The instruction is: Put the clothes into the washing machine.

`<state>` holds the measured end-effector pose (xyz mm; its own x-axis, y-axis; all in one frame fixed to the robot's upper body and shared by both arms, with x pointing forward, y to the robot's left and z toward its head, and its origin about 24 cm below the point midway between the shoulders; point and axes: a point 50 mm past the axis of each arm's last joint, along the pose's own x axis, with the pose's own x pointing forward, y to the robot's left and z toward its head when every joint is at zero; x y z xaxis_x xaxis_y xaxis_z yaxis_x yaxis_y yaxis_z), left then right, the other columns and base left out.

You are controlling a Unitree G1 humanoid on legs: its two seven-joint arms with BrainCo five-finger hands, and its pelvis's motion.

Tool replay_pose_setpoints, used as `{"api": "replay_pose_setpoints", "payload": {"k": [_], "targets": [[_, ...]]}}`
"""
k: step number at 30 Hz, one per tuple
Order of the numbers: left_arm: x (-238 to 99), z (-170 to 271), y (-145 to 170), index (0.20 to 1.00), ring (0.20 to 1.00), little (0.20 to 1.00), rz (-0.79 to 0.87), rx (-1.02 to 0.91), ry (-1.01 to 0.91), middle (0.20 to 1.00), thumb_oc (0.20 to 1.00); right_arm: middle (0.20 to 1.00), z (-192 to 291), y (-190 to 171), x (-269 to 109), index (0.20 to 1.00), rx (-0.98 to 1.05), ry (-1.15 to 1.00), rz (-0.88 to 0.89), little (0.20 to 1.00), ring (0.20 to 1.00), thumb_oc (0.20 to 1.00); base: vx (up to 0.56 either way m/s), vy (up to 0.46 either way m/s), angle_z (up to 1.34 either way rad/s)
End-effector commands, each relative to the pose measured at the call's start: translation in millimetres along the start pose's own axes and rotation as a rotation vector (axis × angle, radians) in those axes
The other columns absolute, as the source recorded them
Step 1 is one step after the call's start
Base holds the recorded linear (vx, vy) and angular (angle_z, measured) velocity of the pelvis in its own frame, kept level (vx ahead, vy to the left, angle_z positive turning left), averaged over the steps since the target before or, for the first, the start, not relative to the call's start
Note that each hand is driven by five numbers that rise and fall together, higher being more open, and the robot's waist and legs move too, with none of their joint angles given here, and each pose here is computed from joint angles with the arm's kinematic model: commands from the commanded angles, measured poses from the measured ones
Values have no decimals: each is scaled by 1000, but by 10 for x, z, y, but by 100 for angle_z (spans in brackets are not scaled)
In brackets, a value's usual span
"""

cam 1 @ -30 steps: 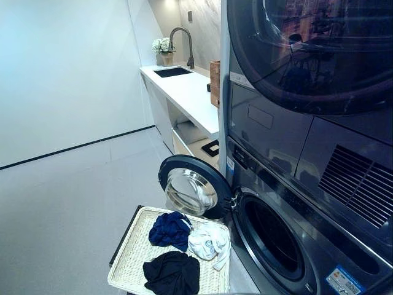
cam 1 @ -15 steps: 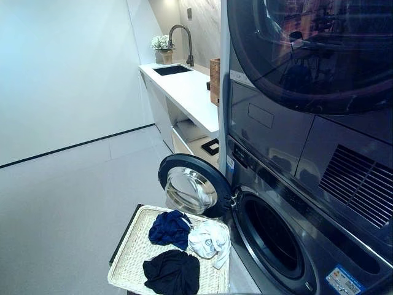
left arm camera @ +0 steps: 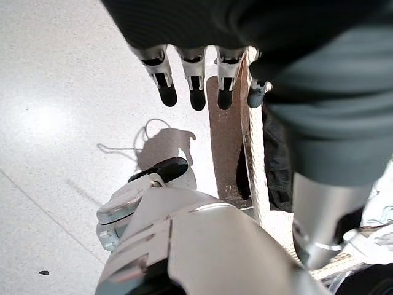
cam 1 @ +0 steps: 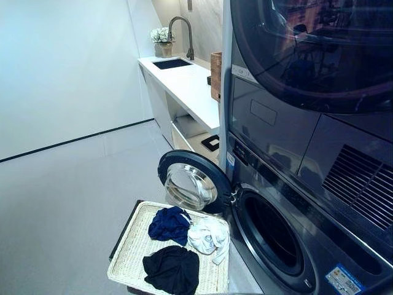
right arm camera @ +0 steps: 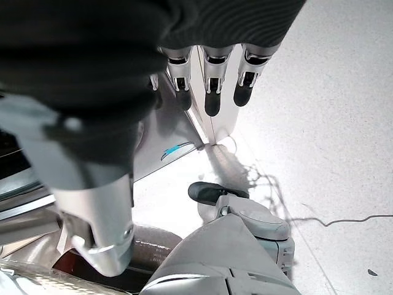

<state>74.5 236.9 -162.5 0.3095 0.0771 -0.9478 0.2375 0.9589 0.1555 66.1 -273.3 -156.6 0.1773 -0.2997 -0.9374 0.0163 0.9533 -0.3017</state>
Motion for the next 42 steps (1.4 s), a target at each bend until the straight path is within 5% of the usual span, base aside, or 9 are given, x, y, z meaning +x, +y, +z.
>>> {"api": "replay_pose_setpoints", "payload": {"k": [1, 9, 18, 24, 36, 42], "targets": [[-3, 630, 316, 1000, 1000, 1000, 143, -54, -235, 1000, 1000, 1000, 575, -32, -27, 1000, 22, -197, -8, 1000, 1000, 1000, 0, 0, 0], [-246, 1560, 622, 1000, 1000, 1000, 381, -196, -645, 1000, 1000, 1000, 1404, -235, -240, 1000, 83, -519, -66, 1000, 1000, 1000, -198, 5, 3], [-945, 2588, 958, 1000, 1000, 1000, 661, -273, -1124, 1000, 1000, 1000, 2175, -451, -606, 1000, 139, -754, -116, 1000, 1000, 1000, -99, 16, 2], [-1294, 2885, 1082, 1000, 1000, 1000, 832, -214, -1272, 1000, 1000, 1000, 2403, -465, -758, 1000, 158, -838, -104, 1000, 1000, 1000, -54, -34, 0], [-1893, 3451, 1076, 1000, 1000, 1000, 1191, 529, -1455, 1000, 1000, 1000, 2844, -636, -1206, 1000, 144, -1077, -116, 1000, 1000, 1000, -11, -12, 4], [-1965, 3543, 1149, 1000, 1000, 1000, 1212, 661, -1418, 1000, 1000, 1000, 3009, -665, -1400, 1000, 112, -1163, -105, 1000, 1000, 1000, 2, 5, 0]]}}
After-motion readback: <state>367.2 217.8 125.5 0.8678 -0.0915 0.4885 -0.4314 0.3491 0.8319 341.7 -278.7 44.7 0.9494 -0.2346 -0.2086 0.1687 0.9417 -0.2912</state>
